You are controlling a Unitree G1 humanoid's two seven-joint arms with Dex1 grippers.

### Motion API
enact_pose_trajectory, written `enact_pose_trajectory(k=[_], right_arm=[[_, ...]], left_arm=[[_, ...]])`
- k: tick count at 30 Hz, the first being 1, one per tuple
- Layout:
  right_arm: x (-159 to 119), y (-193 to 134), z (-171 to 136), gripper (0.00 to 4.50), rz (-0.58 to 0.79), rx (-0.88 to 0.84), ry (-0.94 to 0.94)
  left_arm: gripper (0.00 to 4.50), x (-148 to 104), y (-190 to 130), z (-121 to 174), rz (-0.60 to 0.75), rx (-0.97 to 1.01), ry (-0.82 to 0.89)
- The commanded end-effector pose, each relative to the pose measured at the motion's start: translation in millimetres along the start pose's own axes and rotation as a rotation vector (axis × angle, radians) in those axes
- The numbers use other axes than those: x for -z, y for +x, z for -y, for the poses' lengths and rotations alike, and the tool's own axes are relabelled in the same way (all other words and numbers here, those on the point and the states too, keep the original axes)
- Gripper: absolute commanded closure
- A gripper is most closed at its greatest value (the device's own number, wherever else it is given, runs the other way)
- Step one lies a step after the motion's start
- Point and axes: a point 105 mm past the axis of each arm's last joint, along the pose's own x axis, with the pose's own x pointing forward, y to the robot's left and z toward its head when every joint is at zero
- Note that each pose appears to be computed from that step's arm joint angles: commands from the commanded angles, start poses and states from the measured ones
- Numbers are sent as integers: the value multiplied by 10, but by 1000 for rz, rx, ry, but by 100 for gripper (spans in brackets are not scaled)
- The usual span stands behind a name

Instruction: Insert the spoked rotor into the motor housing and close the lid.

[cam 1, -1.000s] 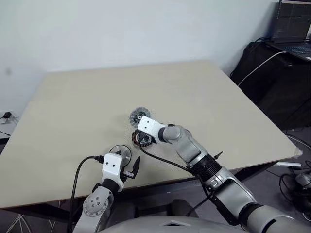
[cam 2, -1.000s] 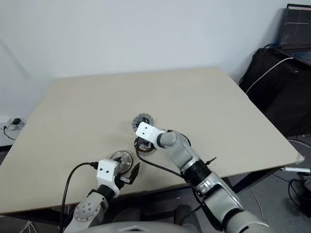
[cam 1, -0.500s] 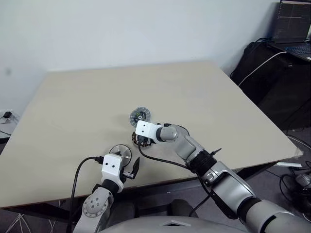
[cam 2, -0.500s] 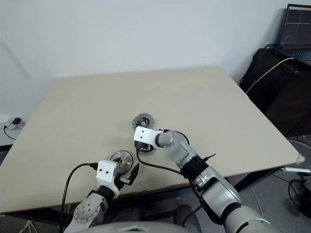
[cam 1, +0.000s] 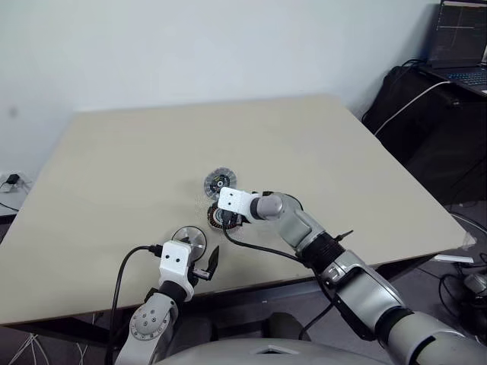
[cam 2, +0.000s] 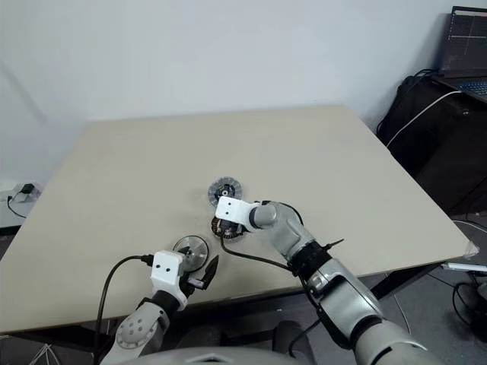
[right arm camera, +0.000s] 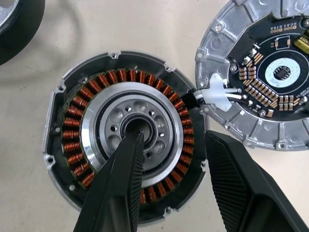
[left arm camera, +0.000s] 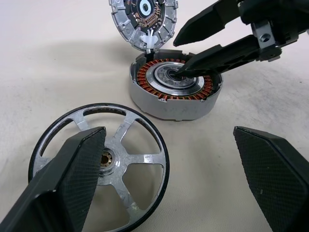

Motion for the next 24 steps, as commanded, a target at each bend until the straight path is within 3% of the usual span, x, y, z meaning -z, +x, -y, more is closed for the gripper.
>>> enact_pose_trajectory(k=[1,15,24], right_arm=[[-79,-30,82,235,19,31,8],[-154,40,-18,235,18,-7,-5],[-9,72,59,235,-48,11,58]], left_arm=[[0,-121,20,15,48,12,11],[0,-82,21,0,42,2,8],[0,-103,24,19,50,1,6]])
